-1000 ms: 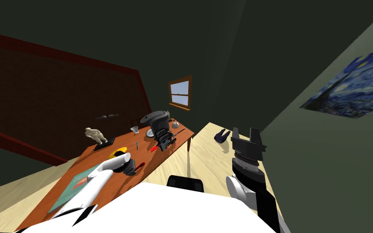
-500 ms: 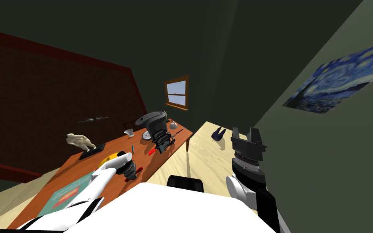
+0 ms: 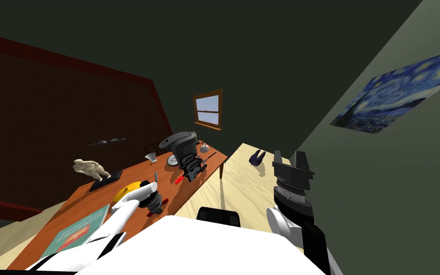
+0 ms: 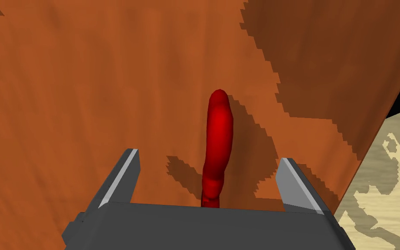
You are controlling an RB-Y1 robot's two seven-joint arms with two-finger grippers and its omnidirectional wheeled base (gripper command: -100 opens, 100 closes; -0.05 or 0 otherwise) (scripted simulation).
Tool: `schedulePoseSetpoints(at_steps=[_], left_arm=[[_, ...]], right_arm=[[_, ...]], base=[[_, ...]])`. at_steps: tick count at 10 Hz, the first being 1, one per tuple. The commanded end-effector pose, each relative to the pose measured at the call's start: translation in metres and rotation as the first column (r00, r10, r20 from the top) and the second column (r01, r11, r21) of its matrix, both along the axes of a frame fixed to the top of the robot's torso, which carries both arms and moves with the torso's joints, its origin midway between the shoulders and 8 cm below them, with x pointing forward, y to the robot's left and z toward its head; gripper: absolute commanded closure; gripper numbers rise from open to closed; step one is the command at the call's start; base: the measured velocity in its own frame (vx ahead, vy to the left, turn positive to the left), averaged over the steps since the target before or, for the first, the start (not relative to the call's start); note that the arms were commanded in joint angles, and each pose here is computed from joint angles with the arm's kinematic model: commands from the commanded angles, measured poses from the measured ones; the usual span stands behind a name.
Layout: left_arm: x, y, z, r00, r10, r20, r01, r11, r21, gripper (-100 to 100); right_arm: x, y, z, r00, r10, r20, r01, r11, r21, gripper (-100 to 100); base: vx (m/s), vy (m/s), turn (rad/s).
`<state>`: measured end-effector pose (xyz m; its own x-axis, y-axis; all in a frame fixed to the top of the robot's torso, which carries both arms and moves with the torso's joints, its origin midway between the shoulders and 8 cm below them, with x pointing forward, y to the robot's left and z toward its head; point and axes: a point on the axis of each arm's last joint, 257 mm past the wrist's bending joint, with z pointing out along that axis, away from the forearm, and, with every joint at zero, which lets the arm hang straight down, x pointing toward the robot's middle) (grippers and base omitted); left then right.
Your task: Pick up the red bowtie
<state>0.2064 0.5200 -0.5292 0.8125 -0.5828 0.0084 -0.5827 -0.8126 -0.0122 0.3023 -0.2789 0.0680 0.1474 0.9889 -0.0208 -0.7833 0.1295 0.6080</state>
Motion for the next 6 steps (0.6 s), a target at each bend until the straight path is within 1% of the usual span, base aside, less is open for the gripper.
schedulePoseSetpoints(at_steps=[1,2,6], left_arm=[[0.0000,0.0000,0.0000,1.000,0.000,0.000,0.000,1.000,0.000,-100],[0.0003,-0.0001,-0.0005,1.000,0.001,0.001,-0.001,1.000,0.001,100],[-0.0006,-0.0012,-0.0010,1.000,0.001,-0.001,-0.001,1.000,-0.002,100]], right_arm=[[0.0000,0.0000,0.0000,1.000,0.000,0.000,0.000,1.000,0.000,0],[0.0000,0.0000,0.0000,1.000,0.000,0.000,0.000,1.000,0.000,0],[0.0000,0.0000,0.0000,1.000,0.000,0.000,0.000,1.000,0.000,0]], base=[[-0.001,0.017,-0.008],[0.000,0.000,0.000],[0.000,0.000,0.000]])
